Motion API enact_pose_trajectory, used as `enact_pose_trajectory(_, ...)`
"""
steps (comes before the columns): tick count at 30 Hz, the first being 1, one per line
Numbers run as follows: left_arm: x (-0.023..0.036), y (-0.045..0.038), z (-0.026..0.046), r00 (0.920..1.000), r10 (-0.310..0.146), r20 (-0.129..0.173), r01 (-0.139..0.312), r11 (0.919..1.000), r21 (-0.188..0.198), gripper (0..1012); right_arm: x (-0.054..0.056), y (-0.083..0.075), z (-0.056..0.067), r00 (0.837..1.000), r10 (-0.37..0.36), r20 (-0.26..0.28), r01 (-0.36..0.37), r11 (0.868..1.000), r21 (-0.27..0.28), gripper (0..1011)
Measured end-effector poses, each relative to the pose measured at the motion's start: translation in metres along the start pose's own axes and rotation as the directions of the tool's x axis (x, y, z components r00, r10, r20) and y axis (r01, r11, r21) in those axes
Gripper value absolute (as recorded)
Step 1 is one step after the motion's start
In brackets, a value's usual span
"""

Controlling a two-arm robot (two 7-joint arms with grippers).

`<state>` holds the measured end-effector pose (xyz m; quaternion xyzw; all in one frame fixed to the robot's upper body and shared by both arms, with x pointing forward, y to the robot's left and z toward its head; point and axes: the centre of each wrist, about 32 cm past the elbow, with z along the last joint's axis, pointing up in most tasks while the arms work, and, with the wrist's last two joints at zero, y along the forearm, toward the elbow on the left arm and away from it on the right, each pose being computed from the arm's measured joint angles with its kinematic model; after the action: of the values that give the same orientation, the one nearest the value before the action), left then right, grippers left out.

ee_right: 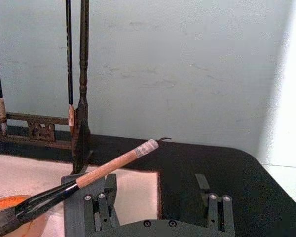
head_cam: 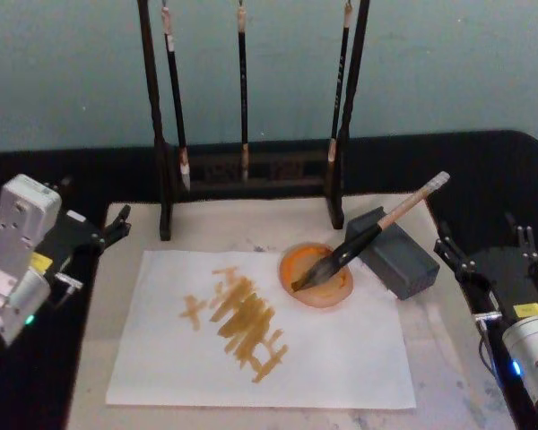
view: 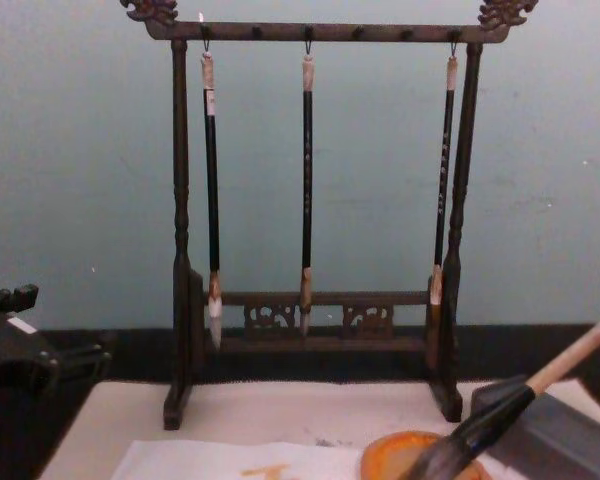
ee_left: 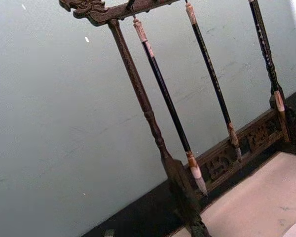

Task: Pick up the brush from the inkstone, write on the paper, then place the brush back to its original position.

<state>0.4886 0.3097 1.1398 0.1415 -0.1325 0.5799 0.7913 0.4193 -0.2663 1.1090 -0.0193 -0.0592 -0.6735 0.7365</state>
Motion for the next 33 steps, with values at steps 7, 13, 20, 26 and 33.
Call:
enact_pose_trajectory(7,0.0,0.0,0.0,1.0,0.0,0.0,0.0,1.0,0.0,1010,0.0,0.0,0.0,1.0,0.0,0.0,0.0,1.0,0.0,1000)
enact_pose_trajectory(13,0.0,0.0,0.0,1.0,0.0,0.0,0.0,1.0,0.0,1009,0.0,0.0,0.0,1.0,0.0,0.0,0.0,1.0,0.0,1000)
enact_pose_trajectory(20,0.0,0.0,0.0,1.0,0.0,0.0,0.0,1.0,0.0,1010,0.0,0.0,0.0,1.0,0.0,0.0,0.0,1.0,0.0,1000)
enact_pose_trajectory(26,0.0,0.0,0.0,1.0,0.0,0.0,0.0,1.0,0.0,1009,0.0,0.0,0.0,1.0,0.0,0.0,0.0,1.0,0.0,1000)
enact_pose_trajectory(33,0.0,0.0,0.0,1.0,0.0,0.0,0.0,1.0,0.0,1010,0.0,0.0,-0.0001,1.0,0.0,0.0,0.0,1.0,0.0,1000)
